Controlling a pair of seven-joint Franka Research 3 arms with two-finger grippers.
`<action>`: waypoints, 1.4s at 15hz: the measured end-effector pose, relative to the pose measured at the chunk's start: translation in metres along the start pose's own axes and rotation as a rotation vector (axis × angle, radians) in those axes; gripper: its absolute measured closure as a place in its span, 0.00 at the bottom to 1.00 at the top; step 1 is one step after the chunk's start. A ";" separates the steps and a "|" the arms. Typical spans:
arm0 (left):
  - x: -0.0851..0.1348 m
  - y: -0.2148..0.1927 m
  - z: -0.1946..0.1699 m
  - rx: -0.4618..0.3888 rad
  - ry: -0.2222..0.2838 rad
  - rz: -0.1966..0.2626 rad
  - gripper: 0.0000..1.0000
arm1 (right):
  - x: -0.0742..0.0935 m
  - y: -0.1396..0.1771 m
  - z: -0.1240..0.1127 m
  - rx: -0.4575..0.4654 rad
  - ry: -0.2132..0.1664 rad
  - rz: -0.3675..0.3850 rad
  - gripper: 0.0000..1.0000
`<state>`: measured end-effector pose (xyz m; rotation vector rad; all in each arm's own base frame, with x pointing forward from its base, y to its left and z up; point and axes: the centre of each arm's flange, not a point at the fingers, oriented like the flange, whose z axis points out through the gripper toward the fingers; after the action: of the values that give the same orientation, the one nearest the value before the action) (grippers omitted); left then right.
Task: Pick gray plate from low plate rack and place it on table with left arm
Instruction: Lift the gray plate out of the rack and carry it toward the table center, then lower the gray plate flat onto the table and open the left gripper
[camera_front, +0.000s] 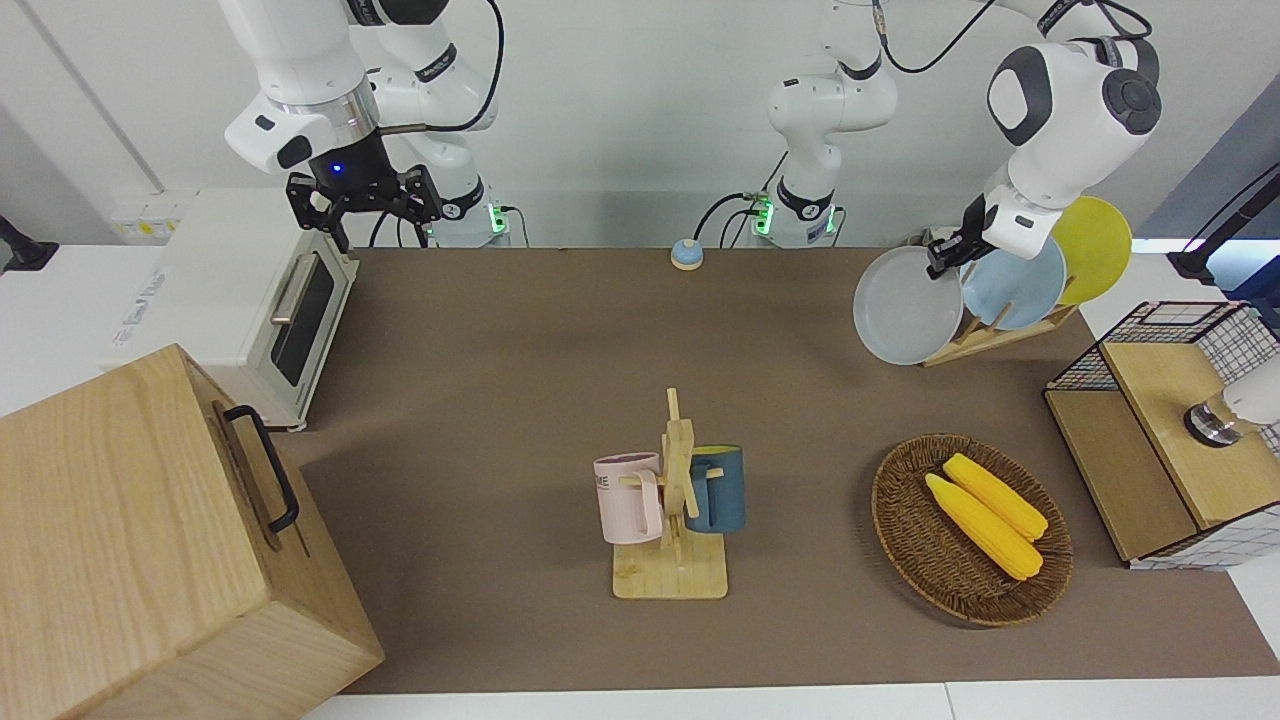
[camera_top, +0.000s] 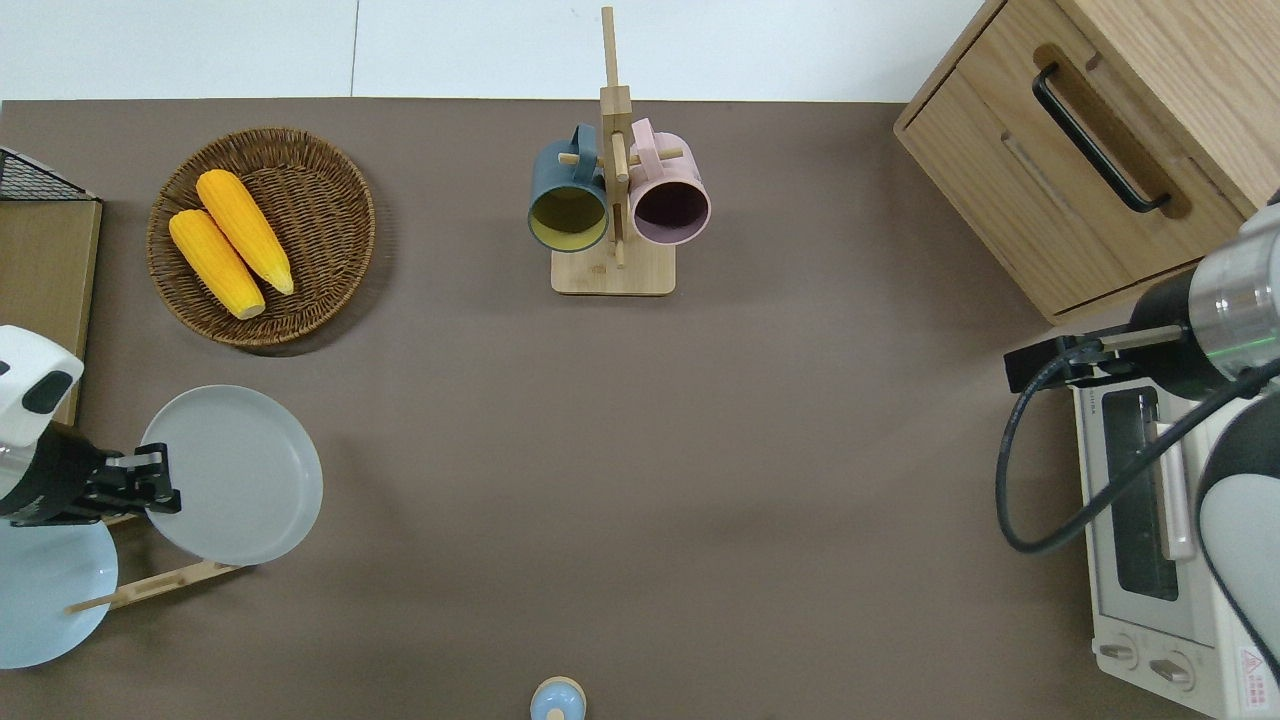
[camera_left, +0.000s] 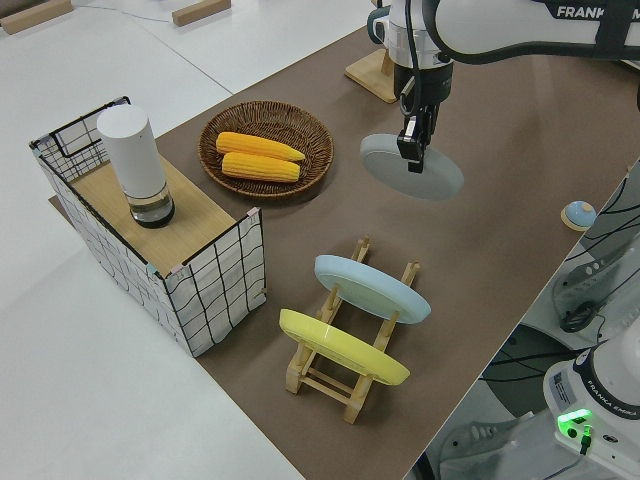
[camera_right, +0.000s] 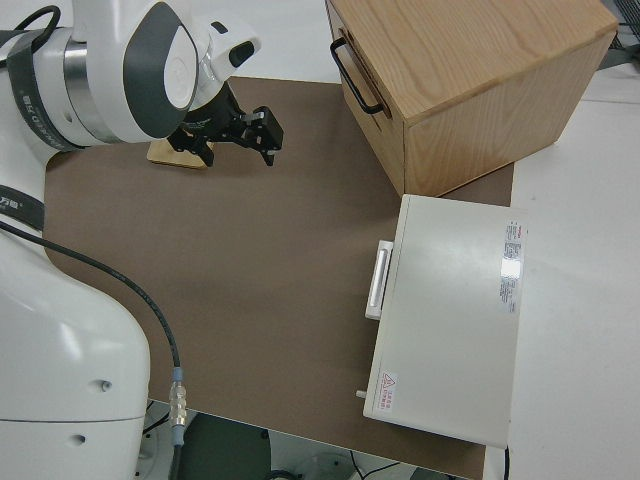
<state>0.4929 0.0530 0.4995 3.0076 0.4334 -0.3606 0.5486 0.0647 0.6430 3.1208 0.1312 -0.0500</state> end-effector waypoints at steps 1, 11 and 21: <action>0.002 0.004 0.008 -0.034 -0.004 -0.003 0.88 | 0.000 0.000 0.000 0.000 0.000 0.000 0.01; -0.005 0.033 0.110 -0.061 -0.033 0.015 0.88 | 0.000 0.000 0.000 0.000 0.000 0.000 0.01; -0.017 0.045 0.135 -0.041 -0.054 -0.016 0.87 | 0.000 0.000 0.000 0.000 0.000 0.000 0.01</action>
<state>0.4603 -0.0098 0.3754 2.9491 0.4554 -0.4273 0.5486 0.0647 0.6430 3.1208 0.1312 -0.0500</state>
